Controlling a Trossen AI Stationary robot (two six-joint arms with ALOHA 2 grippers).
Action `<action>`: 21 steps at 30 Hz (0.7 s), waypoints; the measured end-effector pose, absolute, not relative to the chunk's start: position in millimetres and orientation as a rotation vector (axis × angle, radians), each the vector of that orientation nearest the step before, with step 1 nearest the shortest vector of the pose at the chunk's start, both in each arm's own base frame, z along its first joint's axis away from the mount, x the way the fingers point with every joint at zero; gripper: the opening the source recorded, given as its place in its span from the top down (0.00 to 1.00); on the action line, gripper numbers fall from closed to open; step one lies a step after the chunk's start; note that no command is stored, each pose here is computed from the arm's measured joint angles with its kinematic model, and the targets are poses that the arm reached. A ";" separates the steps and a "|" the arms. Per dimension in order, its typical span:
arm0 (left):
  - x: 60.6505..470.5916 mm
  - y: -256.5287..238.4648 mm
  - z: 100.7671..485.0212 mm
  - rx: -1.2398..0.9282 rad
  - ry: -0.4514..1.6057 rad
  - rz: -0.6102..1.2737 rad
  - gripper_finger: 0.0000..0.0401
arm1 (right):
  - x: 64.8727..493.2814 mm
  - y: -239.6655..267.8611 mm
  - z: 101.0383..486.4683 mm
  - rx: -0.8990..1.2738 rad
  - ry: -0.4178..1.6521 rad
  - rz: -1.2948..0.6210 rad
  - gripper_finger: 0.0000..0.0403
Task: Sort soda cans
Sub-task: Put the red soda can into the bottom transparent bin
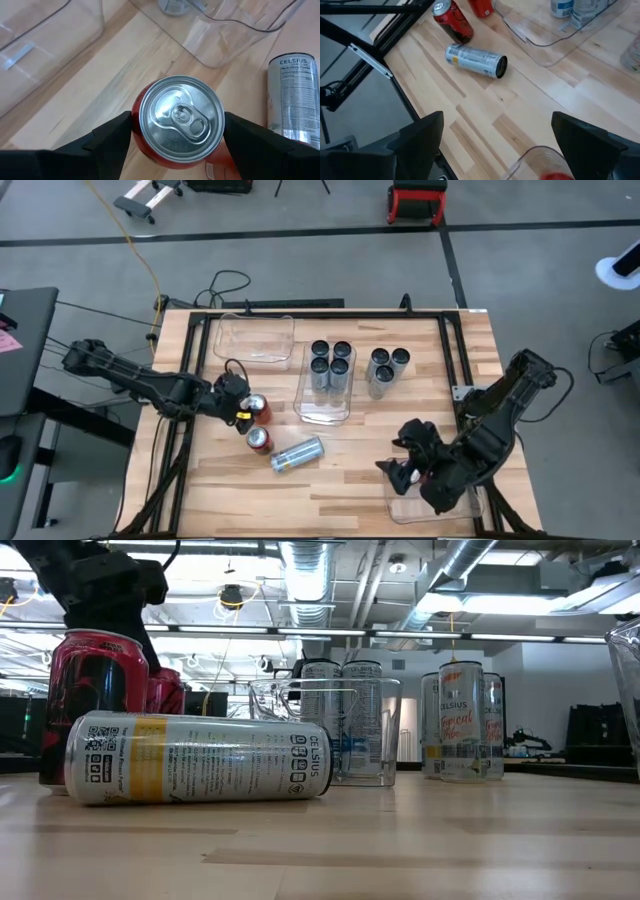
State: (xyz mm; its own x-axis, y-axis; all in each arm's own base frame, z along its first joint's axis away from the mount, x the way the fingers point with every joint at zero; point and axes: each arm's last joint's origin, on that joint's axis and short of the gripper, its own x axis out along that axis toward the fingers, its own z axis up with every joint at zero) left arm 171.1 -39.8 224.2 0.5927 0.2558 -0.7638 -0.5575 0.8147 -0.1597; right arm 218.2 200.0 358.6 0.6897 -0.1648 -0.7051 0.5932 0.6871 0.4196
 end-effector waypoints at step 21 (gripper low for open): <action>201.7 -28.9 203.6 -0.380 0.881 0.468 0.06 | 224.3 201.7 361.3 0.703 0.660 -0.422 0.04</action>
